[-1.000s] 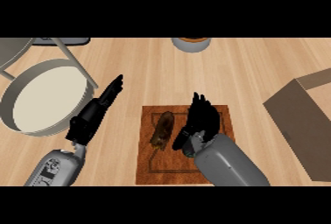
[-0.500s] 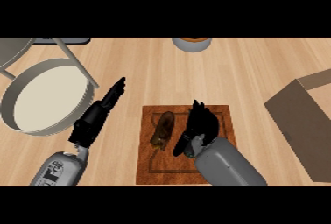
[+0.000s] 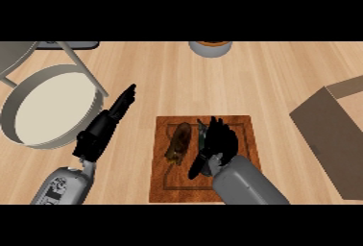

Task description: Pick the eggplant from the cutting board and place it in the cardboard box

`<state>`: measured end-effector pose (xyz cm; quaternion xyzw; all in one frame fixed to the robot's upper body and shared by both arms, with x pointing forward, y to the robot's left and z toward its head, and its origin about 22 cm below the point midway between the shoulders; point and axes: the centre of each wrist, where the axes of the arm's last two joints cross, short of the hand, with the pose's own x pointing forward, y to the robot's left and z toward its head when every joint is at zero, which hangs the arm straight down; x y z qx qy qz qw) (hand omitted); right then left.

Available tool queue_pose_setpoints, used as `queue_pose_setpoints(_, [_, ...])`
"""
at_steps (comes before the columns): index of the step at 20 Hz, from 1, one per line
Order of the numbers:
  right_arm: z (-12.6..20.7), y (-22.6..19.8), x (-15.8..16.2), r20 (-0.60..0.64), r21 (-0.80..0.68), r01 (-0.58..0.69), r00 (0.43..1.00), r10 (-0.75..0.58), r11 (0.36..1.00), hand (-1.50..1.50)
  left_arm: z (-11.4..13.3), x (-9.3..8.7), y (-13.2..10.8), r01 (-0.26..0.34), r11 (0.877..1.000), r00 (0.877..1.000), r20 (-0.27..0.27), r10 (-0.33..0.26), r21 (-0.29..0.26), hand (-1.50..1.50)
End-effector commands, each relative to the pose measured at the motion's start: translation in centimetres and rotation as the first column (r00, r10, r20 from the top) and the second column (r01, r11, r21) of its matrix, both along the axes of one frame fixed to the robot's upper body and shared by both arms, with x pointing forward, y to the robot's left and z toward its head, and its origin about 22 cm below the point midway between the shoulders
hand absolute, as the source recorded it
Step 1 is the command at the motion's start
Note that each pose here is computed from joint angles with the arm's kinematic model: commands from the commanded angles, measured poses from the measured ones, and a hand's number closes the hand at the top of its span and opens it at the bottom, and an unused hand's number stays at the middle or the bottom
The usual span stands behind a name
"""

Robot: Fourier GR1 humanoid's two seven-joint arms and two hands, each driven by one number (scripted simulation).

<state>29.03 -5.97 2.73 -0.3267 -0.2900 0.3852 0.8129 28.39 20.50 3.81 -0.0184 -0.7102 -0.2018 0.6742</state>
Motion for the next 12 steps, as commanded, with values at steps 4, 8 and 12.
queue_pose_setpoints(4, [-1.1,0.3,0.4,-0.117,-0.15,0.147,0.979,-0.165,0.978,-1.5,-0.6,-0.1,2.5,0.0,1.0,1.0,-0.002,0.0,0.006,0.0])
queue_pose_setpoints(8, [-1.9,0.7,0.2,-0.119,-0.133,0.15,0.979,-0.166,0.98,1.5,0.3,0.6,-1.1,-0.002,1.0,1.0,-0.001,0.002,0.0,0.0])
queue_pose_setpoints(12, [-3.2,0.3,-0.4,-0.137,-0.135,0.112,0.982,-0.13,0.984,1.5,-0.1,-0.3,-1.4,-0.002,1.0,1.0,-0.009,0.002,0.003,0.0])
